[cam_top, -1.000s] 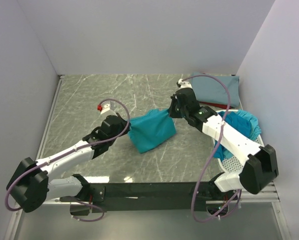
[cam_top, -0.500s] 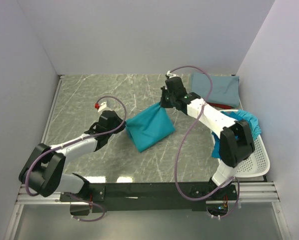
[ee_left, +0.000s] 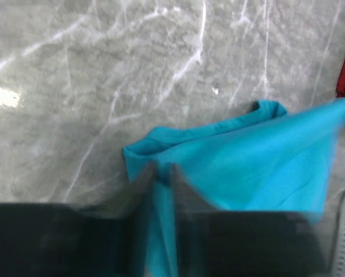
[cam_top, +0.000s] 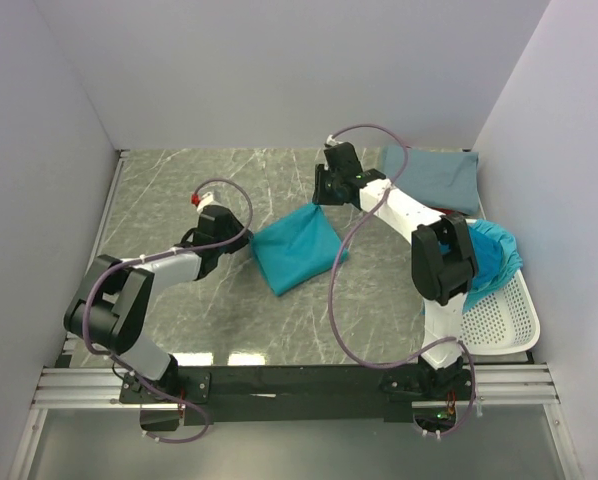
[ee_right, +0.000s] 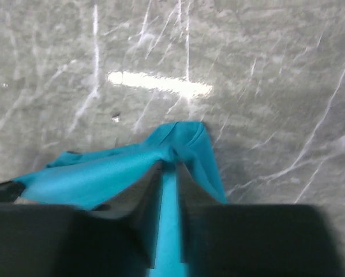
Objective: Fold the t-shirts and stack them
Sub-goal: Fold the tshirt
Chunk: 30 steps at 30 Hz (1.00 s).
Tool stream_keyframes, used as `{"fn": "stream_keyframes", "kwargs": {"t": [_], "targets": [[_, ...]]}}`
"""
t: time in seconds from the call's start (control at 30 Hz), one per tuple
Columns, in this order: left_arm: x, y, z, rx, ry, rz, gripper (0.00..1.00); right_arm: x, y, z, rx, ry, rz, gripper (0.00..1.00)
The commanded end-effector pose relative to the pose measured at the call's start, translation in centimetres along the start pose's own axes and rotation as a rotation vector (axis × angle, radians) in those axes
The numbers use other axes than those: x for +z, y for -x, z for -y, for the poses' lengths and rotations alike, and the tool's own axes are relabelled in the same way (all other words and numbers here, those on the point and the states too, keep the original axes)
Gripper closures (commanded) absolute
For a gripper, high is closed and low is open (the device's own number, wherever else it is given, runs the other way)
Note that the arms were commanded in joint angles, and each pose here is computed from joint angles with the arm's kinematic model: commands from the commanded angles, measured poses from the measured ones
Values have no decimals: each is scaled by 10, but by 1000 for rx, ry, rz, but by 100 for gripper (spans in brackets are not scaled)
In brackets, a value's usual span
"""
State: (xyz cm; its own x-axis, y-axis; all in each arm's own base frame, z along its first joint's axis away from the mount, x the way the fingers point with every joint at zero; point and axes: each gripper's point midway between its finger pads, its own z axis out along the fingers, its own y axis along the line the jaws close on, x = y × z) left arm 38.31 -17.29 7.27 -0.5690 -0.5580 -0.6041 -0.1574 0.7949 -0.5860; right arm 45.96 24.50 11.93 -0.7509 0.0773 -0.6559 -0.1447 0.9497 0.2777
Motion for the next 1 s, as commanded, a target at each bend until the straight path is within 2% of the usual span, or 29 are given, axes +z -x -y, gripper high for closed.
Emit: {"fn": "stream_keyframes", "kwargs": {"t": [0.0,0.03,0.07,0.13,0.17,0.3,0.53,0.97], "targets": [[2,28,14,20,-21,62,70,-1,23,-4,-38,26,34,54],[1,33,12,22,0,85,46,-2,25,-7,-60,43,36,49],[-2,35,10,23,9,97,39,-3,26,-7,-67,49,37,45],[-10,38,6,23,21,118,30,-7,24,-8,-85,71,32,31],[-15,42,8,19,12,133,28,-8,24,-7,-88,81,34,29],[-25,21,5,17,-21,96,25,-19,15,2,-96,135,29,27],[-27,-12,7,19,-71,19,25,-29,-13,28,-73,243,-29,26],[-18,-46,4,5,-112,-70,26,-36,-55,31,14,475,-102,24]]}}
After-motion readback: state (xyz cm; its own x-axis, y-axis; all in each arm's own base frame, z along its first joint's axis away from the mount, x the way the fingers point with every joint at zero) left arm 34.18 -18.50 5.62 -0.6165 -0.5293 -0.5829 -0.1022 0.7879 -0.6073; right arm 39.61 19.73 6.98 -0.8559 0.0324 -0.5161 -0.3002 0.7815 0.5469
